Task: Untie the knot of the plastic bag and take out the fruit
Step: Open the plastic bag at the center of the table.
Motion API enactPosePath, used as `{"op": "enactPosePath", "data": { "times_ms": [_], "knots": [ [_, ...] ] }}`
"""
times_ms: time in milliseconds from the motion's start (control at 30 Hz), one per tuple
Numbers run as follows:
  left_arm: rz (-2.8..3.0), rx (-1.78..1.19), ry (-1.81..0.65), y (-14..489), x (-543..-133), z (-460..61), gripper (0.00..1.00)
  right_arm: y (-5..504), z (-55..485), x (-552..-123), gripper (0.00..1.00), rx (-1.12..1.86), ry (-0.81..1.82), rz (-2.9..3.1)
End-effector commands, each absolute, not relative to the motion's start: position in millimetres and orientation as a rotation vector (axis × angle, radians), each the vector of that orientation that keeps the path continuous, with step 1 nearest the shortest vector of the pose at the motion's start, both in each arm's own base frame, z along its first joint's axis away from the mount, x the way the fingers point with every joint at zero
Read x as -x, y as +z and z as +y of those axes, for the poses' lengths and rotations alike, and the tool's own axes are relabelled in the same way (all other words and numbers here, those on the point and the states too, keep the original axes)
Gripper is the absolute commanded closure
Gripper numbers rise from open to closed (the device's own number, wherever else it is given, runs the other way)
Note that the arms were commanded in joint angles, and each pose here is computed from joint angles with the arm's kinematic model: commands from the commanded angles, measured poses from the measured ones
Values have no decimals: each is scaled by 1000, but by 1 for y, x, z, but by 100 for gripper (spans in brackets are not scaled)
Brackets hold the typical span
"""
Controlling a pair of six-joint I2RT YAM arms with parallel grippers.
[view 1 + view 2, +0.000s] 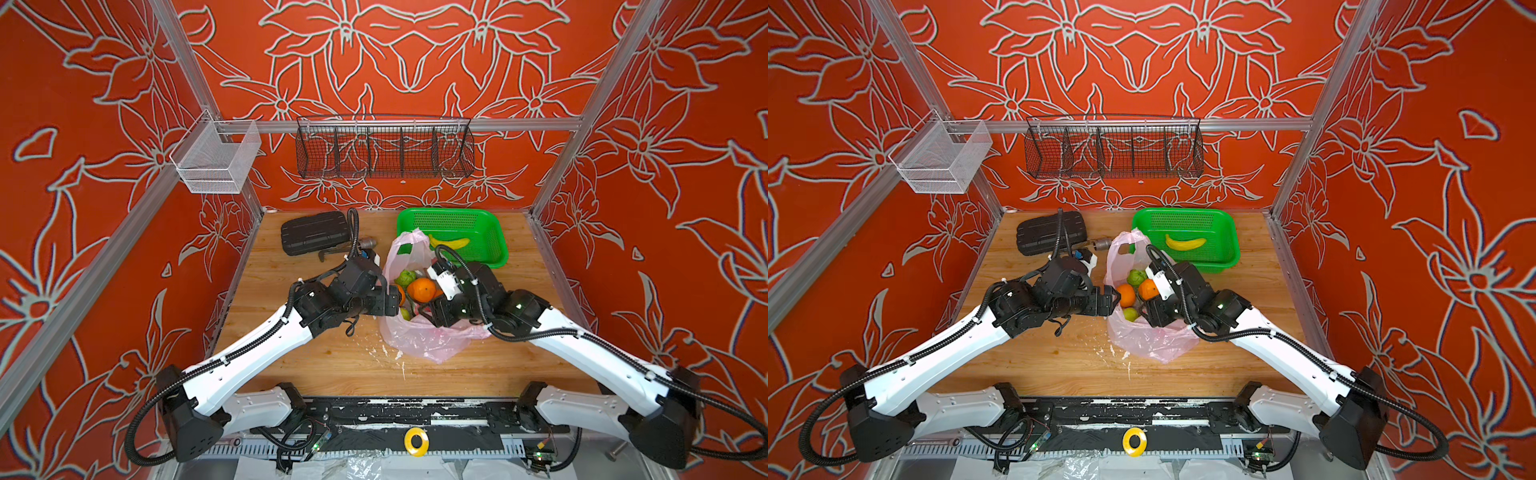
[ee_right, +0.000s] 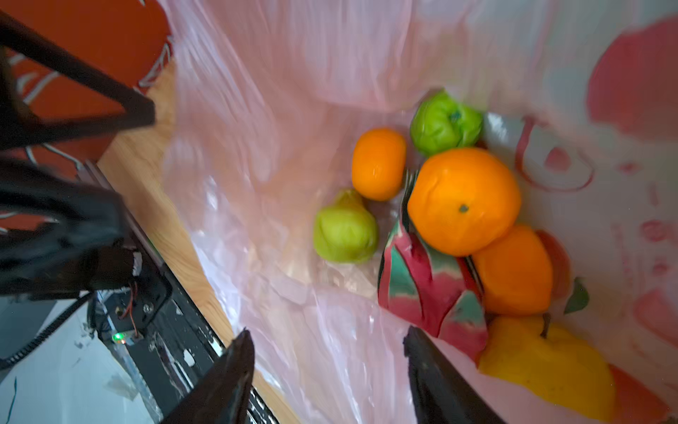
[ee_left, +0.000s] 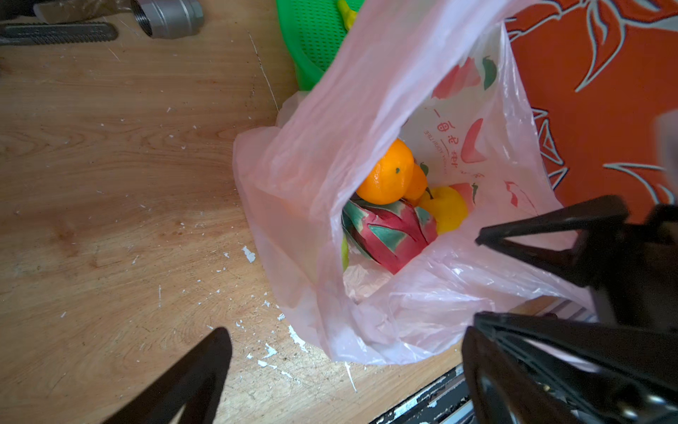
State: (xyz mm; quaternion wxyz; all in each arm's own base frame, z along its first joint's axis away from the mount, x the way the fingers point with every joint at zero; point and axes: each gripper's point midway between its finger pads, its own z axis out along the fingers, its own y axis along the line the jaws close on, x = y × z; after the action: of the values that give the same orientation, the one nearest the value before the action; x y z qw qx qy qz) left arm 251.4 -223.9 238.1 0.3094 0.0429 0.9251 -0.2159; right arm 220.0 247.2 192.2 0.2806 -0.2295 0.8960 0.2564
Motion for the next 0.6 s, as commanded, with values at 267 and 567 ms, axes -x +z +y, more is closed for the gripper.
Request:
{"op": "enactPosePath", "data": {
  "times_ms": [267, 567],
  "knots": [
    [2496, -123, -640, 216, -249, -232, 4, 114, 251, -138, 43, 773, 810, 2691],
    [2572, -118, -624, 190, -248, -236, 11, 156, 249, -162, 20, 688, 740, 2524]
  ]
}}
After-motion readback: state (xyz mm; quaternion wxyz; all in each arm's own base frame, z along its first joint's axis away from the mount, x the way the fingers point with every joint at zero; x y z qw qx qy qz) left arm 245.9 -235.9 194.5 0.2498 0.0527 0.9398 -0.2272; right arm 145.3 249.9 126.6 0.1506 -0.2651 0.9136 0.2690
